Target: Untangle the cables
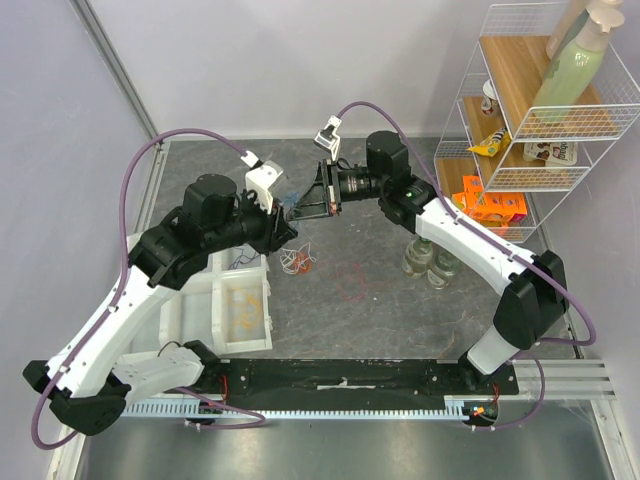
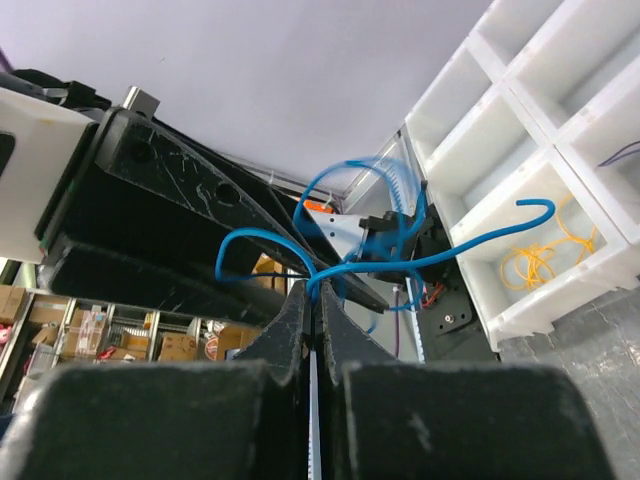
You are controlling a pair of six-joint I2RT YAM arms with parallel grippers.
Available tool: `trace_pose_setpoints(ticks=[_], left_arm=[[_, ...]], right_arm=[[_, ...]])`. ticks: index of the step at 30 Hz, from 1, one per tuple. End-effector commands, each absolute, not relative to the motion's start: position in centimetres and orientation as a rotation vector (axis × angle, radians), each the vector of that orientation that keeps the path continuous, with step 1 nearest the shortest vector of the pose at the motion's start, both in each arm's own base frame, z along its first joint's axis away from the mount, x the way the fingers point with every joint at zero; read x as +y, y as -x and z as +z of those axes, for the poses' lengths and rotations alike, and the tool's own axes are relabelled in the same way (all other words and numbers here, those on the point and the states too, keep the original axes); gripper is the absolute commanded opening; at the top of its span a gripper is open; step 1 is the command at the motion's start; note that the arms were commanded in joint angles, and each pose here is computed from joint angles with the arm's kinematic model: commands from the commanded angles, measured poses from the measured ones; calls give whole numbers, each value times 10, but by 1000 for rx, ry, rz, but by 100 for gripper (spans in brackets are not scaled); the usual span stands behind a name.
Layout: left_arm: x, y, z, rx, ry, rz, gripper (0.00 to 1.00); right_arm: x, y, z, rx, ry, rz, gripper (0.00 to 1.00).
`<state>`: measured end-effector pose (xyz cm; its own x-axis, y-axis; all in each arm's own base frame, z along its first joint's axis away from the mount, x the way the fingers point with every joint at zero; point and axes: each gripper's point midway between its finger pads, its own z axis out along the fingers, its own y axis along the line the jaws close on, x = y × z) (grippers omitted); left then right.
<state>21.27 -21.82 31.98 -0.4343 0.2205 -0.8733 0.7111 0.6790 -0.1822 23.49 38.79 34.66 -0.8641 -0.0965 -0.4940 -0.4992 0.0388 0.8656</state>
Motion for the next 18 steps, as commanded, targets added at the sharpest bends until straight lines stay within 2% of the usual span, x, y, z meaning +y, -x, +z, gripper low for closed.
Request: trace_pose_setpoints(ticks=[1, 3, 5, 6, 8, 12, 16, 18], left_arm=[[-210, -226, 331, 1948, -676, -591, 18], [-200, -235, 331, 1963, -603, -527, 2], [-187, -244, 330, 1977, -511, -454, 2], [-182, -246, 330, 1979, -472, -433, 2], [-176, -247, 329, 1988, -410, -412, 2], [-141, -252, 315, 2066, -79, -293, 2], [-94, -249, 279, 2220, 297, -101, 2], [-83, -249, 260, 2336, 436, -105, 2]], right_arm=[[380, -219, 383, 1874, 697, 1958, 6], [379, -222, 378, 1900, 680, 1922, 25], [378, -231, 367, 1950, 637, 1830, 41], [376, -235, 359, 1999, 608, 1768, 56], [372, -246, 347, 2054, 569, 1649, 75], [350, -271, 325, 2151, 444, 1408, 92], [329, -283, 305, 2244, 372, 1248, 93], [325, -283, 299, 2279, 379, 1208, 93]])
